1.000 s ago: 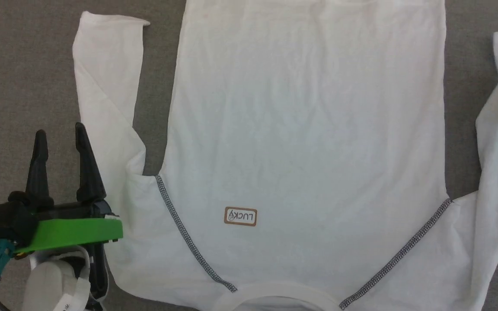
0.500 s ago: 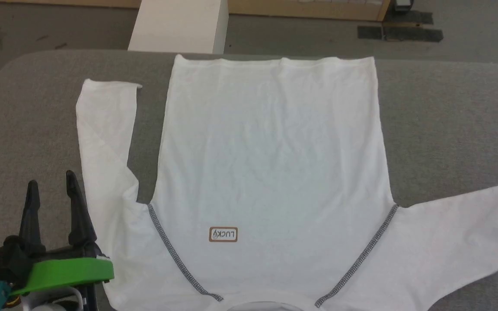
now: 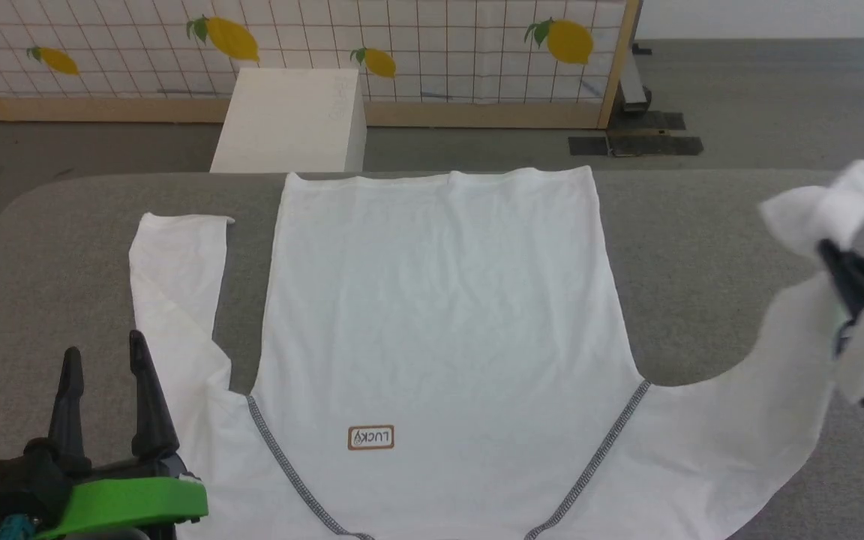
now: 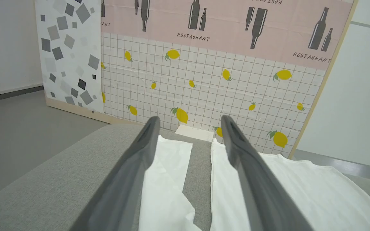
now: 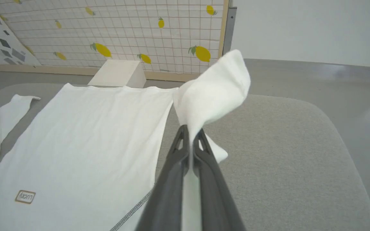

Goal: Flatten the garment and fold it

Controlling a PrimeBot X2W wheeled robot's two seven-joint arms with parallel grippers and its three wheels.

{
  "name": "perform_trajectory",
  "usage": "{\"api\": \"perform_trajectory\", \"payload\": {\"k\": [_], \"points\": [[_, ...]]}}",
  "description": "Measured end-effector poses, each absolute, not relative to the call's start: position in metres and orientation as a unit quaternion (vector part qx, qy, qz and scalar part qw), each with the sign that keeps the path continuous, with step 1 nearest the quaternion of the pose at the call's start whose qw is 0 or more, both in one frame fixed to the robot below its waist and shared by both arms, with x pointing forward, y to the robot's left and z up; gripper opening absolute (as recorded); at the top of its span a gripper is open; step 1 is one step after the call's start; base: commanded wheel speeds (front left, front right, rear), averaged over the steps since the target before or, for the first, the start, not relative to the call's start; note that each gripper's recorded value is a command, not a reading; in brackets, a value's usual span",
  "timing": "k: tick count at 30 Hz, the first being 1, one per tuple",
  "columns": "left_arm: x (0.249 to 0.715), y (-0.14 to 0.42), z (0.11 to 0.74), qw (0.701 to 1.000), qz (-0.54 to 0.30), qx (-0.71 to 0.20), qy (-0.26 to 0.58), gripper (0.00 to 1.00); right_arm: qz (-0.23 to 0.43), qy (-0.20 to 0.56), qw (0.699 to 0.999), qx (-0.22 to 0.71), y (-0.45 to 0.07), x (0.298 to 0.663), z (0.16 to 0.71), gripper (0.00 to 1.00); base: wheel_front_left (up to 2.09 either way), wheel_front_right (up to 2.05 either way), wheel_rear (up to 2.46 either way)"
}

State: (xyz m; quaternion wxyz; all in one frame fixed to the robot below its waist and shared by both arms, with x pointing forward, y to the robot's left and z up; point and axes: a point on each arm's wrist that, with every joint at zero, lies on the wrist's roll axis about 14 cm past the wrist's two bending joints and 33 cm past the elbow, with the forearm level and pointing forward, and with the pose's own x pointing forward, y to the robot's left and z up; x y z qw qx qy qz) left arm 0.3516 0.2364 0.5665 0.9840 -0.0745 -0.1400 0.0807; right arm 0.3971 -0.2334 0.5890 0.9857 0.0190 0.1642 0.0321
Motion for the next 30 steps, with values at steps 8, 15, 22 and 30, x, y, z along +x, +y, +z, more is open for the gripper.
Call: {"api": "perform_trajectory", "payload": {"k": [8, 15, 22, 30], "points": [[0.339, 0.245, 0.569, 0.982, 0.096, -0.073, -0.144, 1.00, 0.307, 0.222, 0.925, 0.036, -0.031, 0.382, 0.546, 0.00, 0.00, 0.00, 0.00], [0.331, 0.255, 0.563, 0.982, 0.114, -0.070, -0.136, 1.00, 0.392, 0.261, 0.882, 0.017, 0.040, 0.379, 0.511, 0.00, 0.00, 0.00, 0.00], [0.326, 0.270, 0.555, 0.979, 0.144, -0.071, -0.122, 1.00, 0.445, 0.347, 0.824, -0.046, 0.078, 0.358, 0.449, 0.58, 0.00, 0.00, 0.00], [0.327, 0.277, 0.544, 0.980, 0.156, -0.068, -0.106, 1.00, 0.449, 0.290, 0.845, 0.023, 0.088, 0.389, 0.477, 1.00, 0.00, 0.00, 0.00]]}}
